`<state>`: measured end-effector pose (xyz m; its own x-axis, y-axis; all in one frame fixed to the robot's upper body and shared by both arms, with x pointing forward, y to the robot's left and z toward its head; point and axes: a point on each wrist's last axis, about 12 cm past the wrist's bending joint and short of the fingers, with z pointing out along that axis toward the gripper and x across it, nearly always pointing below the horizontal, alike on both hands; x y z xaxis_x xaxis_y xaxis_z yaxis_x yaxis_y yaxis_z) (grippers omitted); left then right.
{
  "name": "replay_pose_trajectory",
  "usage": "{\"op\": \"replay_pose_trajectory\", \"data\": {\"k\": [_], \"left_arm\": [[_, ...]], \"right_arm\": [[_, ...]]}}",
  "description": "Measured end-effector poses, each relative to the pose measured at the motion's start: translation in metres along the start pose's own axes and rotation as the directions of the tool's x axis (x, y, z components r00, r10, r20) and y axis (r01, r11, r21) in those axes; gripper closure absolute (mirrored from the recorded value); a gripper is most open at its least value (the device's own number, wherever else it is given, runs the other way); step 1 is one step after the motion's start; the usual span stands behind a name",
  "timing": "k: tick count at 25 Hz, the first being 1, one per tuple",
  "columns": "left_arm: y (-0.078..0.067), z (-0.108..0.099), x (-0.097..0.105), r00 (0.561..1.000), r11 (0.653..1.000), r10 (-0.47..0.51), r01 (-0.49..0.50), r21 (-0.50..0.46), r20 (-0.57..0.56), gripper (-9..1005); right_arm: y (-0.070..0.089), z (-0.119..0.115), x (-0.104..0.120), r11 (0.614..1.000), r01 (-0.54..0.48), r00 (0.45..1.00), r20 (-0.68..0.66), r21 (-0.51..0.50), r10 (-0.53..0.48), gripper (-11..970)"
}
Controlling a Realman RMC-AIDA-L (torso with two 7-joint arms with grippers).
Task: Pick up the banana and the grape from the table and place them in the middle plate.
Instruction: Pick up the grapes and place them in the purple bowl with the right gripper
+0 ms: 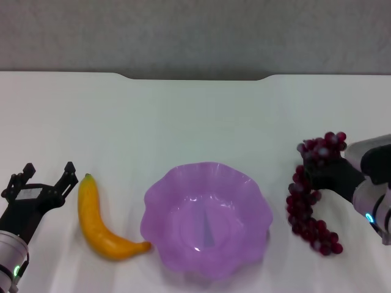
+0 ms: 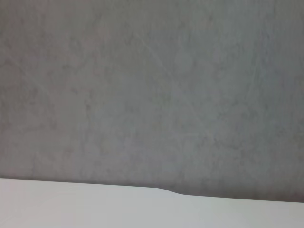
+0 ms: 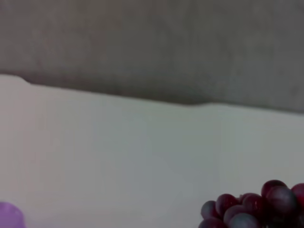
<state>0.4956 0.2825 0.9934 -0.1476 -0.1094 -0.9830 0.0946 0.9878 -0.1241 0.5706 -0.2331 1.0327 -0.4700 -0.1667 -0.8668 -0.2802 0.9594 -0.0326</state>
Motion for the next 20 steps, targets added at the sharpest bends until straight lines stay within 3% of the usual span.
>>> {"op": "replay_pose_trajectory", "data": {"k": [9,20], "left_arm": [[-0.001,0.001,-0.001,1.000,1.000,-0.001,0.001,0.003,0.005,102],[-0.001,0.003,-0.002,1.000,1.000,0.002,-0.002,0.005,0.009,102]], "right_arm": [[0.022,-0.024,-0.007,0.996,0.093,0.974,0.207,0.013,-0.094,580],[0.047,-0.035,-0.046,0.984,0.175,0.924,0.350,-0.035,-0.152,587]]}}
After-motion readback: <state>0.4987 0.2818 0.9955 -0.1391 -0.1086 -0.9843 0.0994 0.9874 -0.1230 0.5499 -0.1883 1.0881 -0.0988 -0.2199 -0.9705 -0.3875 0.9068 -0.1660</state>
